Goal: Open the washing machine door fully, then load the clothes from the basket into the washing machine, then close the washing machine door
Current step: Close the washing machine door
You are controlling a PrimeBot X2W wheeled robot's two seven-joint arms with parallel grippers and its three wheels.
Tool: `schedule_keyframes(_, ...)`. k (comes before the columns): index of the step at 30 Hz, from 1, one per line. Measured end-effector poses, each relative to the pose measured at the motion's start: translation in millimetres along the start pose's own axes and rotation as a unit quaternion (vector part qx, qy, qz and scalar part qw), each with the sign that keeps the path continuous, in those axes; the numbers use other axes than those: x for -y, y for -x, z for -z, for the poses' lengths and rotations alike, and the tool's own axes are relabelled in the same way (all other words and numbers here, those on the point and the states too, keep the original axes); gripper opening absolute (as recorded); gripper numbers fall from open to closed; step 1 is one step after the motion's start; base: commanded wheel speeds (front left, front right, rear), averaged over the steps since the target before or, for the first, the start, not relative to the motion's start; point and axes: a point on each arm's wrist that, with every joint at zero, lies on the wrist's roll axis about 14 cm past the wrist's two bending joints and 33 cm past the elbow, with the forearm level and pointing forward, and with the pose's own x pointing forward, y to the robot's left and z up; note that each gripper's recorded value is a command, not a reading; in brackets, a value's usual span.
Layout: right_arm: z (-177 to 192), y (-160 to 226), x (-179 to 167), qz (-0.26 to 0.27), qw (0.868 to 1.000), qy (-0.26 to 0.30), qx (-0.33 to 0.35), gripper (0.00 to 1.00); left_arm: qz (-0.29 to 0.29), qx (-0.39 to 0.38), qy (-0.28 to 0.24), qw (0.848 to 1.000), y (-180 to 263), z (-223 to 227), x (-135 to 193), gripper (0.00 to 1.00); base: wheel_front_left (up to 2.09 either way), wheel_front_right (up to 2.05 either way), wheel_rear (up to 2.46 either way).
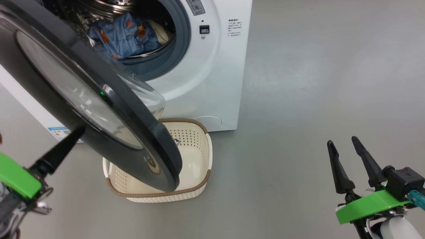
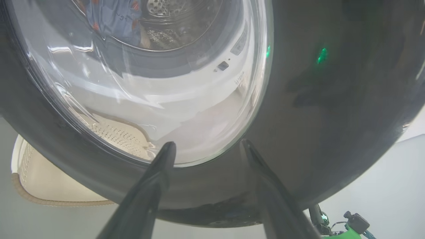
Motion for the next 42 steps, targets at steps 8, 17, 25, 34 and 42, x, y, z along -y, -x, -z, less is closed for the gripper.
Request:
schedule_keyframes(8,5,0,-5,-0.008,1.000,-0.002,-0.007,1.00,-0.033,0.047,0.044,0.997,17,20,-27,1.00,0.00,0.00,0.00)
schedule_keyframes(17,6,-3,-9,-0.015,1.000,-0.001,-0.009,1.00,-0.087,0.111,0.042,0.989,34,33,-56,1.00,0.00,0.00,0.00)
schedule_keyframes(25,6,-4,-11,-0.018,1.000,-0.001,-0.009,1.00,-0.132,0.171,-0.019,0.976,42,44,-76,1.00,0.00,0.00,0.00)
schedule_keyframes(34,5,-4,-13,-0.022,1.000,0.000,-0.007,1.00,-0.182,0.173,-0.111,0.962,59,64,-103,1.00,0.00,0.00,0.00)
schedule_keyframes(42,4,-5,-15,-0.025,1.000,0.000,-0.005,1.00,-0.188,0.213,-0.220,0.933,58,40,-89,1.00,0.00,0.00,0.00)
